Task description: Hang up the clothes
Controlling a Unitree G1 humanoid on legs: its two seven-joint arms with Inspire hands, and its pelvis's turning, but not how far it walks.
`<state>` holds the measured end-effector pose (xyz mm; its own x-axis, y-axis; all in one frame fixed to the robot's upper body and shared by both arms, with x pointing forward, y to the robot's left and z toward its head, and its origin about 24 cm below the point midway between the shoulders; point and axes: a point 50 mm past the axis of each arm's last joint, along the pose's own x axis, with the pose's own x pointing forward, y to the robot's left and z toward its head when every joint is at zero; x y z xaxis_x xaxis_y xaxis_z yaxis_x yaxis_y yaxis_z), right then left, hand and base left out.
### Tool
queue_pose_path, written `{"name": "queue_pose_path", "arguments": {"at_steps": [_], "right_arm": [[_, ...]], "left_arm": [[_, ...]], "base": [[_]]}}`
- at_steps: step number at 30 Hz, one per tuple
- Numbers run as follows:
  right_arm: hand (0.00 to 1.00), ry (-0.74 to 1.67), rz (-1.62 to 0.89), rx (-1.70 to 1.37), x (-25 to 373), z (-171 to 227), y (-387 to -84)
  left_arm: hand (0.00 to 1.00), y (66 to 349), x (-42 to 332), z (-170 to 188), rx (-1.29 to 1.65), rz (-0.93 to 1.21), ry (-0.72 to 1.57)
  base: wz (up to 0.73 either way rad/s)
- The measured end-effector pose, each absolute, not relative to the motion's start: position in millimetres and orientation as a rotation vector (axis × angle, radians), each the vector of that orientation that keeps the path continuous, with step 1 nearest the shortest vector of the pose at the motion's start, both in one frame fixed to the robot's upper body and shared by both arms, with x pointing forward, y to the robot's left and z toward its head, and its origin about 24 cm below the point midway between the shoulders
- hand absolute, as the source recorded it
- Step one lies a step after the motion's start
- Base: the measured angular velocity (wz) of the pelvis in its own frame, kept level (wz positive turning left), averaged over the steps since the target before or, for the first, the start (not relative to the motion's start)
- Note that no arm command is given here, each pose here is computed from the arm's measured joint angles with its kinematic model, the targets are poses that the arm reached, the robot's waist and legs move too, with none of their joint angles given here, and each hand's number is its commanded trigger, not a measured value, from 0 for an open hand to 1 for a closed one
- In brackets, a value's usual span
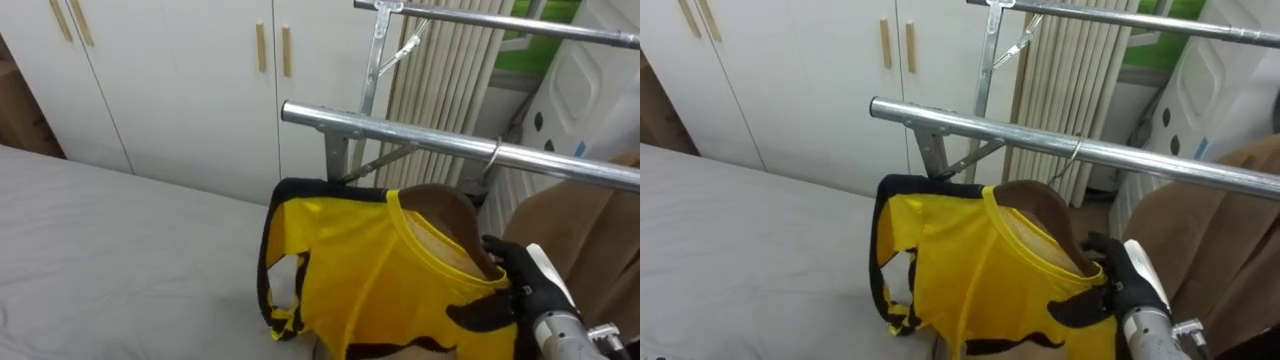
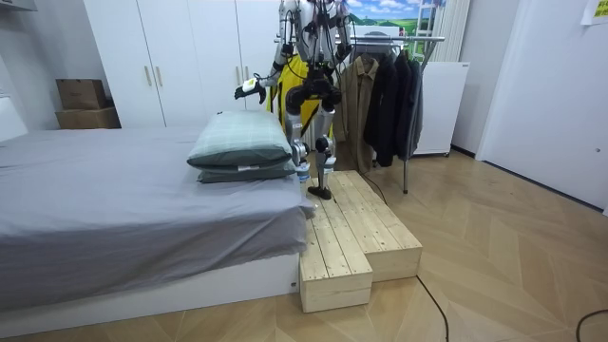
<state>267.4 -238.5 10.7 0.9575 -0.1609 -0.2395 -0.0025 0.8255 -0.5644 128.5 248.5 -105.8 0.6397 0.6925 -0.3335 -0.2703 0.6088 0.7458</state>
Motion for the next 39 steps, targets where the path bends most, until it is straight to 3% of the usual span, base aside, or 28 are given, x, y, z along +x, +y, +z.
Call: {"name": "queue_pose_path", "arguments": {"at_steps": [12,24,39], "right_arm": [[0.0,0.219,-0.083,-0.601,271.0,25.2,-231.2],[0.0,0.237,-0.098,-0.402,265.6,18.1,-232.1],[0.0,0.322,-0.277,-0.401,238.7,-0.3,-264.4]], "left_arm": [[0.0,251.1,121.1,-110.9,0.722,0.596,0.729],[0.0,251.7,113.8,-114.9,0.755,0.581,0.757],[0.0,258.8,110.4,-112.7,0.816,0.586,0.75]], "base": [[-0.02],[0.01],[-0.02]]}}
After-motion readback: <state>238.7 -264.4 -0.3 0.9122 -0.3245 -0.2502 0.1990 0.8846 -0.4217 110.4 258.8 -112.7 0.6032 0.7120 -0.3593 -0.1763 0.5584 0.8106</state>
